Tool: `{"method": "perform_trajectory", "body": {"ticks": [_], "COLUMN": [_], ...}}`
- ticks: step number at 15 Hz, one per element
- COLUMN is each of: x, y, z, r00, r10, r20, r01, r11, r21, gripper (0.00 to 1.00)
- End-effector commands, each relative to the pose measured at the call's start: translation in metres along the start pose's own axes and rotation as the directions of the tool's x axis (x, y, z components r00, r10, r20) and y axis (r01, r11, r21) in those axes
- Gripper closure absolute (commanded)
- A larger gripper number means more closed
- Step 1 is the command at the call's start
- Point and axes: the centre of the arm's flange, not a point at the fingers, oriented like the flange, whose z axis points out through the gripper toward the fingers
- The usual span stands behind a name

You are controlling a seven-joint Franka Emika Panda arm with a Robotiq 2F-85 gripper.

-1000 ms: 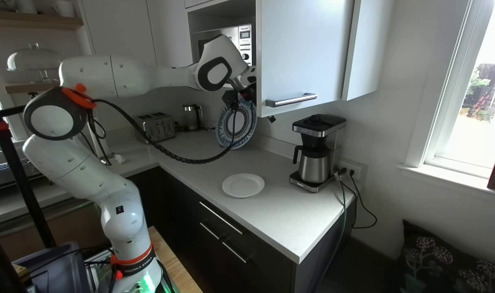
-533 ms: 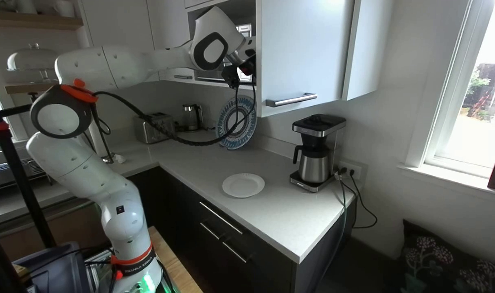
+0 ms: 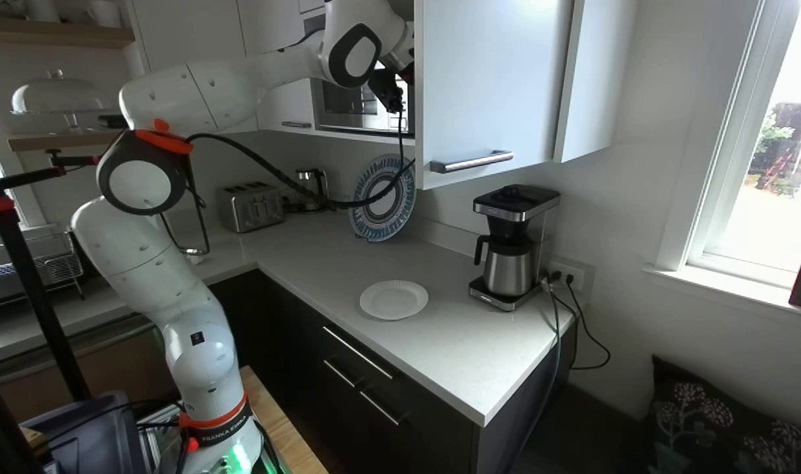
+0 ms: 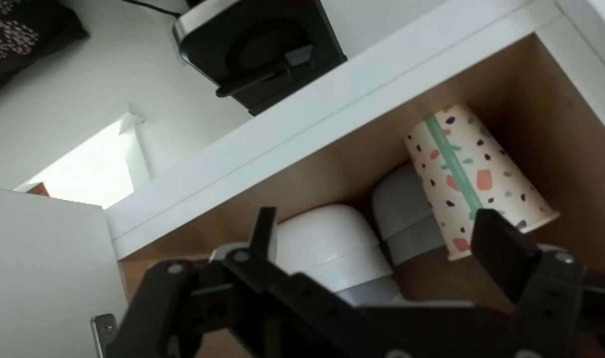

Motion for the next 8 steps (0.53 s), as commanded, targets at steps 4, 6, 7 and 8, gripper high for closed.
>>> {"method": "perform_trajectory", "body": {"ticks": [4, 6, 7, 8], "x": [0.019, 0.022, 0.022, 0.025], "y": [-0.002, -0.003, -0.004, -0.005], "z": [0.02, 0.025, 0.025, 0.021], "r00": [0.997, 0.997, 0.997, 0.995], "r10": [0.075, 0.079, 0.079, 0.102], "r20": [-0.025, -0.024, -0.026, 0.009], "r01": [-0.073, -0.077, -0.077, -0.103], "r11": [0.994, 0.993, 0.993, 0.987], "r21": [0.08, 0.084, 0.086, 0.127], "gripper": [0.0, 0.0, 0.0, 0.0]}}
